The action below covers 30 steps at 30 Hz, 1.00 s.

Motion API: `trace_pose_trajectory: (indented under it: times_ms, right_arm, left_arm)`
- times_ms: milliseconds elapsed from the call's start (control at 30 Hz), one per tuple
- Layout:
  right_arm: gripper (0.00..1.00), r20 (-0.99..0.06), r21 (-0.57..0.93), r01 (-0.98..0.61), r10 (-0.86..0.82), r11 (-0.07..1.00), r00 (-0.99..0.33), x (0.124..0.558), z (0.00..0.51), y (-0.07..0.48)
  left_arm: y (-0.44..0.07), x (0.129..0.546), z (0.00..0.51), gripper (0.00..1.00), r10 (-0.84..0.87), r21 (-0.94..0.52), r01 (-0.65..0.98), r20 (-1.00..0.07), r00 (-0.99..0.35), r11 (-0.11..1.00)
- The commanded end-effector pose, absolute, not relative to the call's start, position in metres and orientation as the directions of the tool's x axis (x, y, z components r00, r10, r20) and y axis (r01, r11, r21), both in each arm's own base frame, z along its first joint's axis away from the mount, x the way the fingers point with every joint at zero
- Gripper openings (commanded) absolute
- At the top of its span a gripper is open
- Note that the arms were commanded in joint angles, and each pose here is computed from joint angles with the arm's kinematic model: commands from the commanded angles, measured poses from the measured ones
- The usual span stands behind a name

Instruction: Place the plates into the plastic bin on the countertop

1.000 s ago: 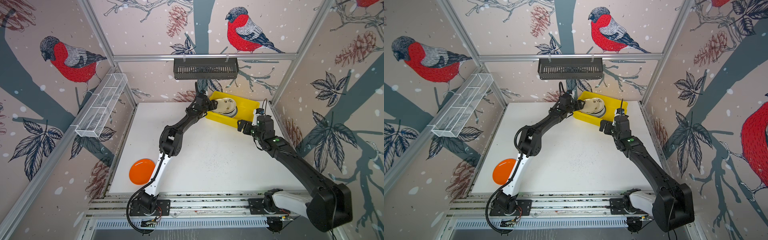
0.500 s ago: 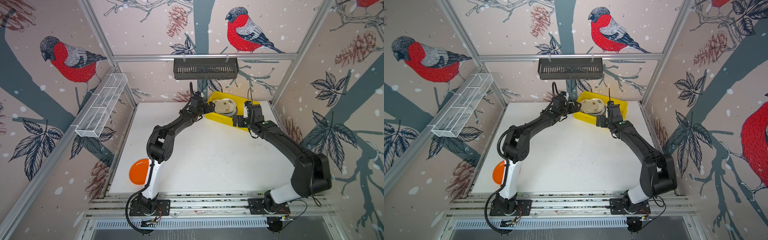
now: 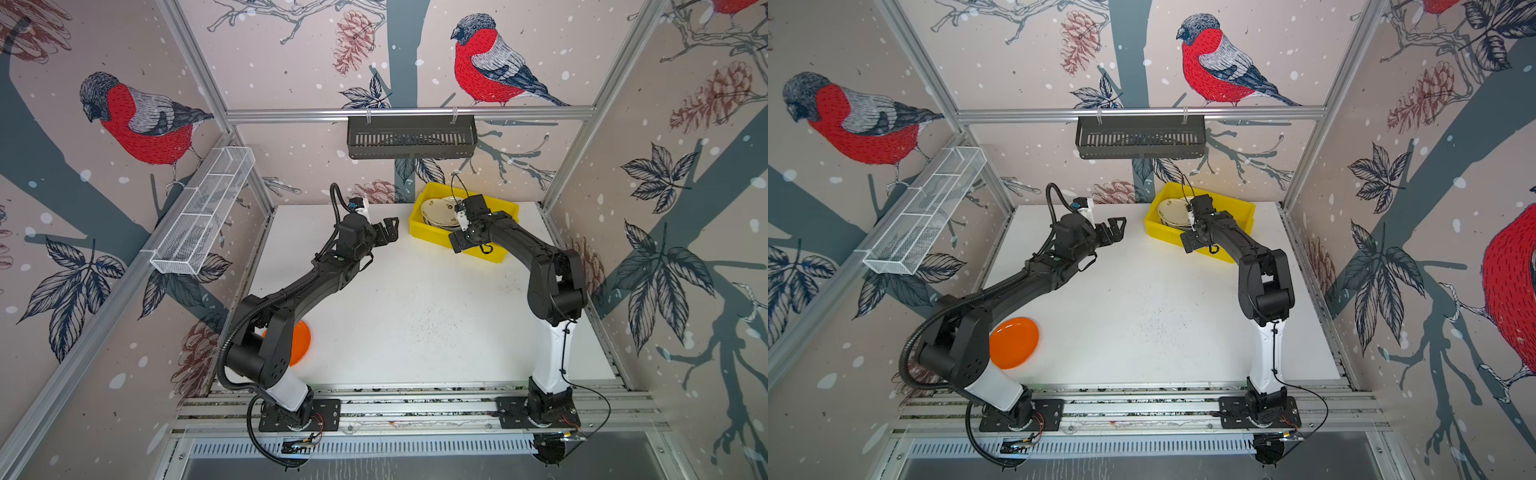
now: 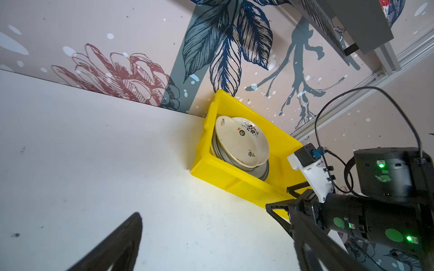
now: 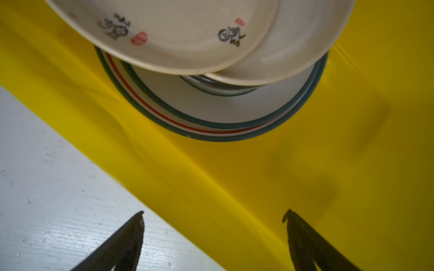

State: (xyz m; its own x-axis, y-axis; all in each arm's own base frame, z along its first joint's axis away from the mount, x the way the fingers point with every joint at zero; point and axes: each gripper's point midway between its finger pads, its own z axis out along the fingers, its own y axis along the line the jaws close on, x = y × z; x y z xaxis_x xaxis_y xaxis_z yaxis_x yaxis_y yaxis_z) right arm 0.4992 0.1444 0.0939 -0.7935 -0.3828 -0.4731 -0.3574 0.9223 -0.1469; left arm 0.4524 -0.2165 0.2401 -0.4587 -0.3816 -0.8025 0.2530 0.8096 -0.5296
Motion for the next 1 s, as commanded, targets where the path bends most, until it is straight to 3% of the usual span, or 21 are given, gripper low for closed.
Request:
trace_pose_trajectory:
  times_ms: [0,67,200,433,967]
  right_arm:
    - [0.8,-0.442,-0.186,-0.386,-0.428,0.903,-0.788,0.495,0.086,0.149]
    - [0.68,-0.433,-0.19,-0.392,-0.435,0.9,-0.789,0.493,0.081,0.152]
    - [0.58,-0.411,-0.217,-0.401,-0.456,0.89,-0.789,0.49,0.071,0.159]
    - [0.26,-0.398,-0.262,-0.431,-0.503,0.864,-0.767,0.472,0.068,0.184]
    - [0.24,-0.447,-0.133,-0.608,-0.595,0.783,-0.668,0.401,0.075,0.285]
  left_arm:
    - [-0.21,0.448,0.253,0.98,-0.399,-0.522,0.275,-0.826,-0.398,0.808]
    - [-0.209,0.445,0.25,0.98,-0.392,-0.516,0.269,-0.827,-0.404,0.813]
    - [-0.203,0.44,0.241,0.98,-0.38,-0.508,0.256,-0.826,-0.416,0.823]
    - [-0.194,0.43,0.242,0.98,-0.371,-0.491,0.247,-0.835,-0.406,0.835]
    - [-0.141,0.398,0.235,0.98,-0.407,-0.466,0.105,-0.846,-0.345,0.879]
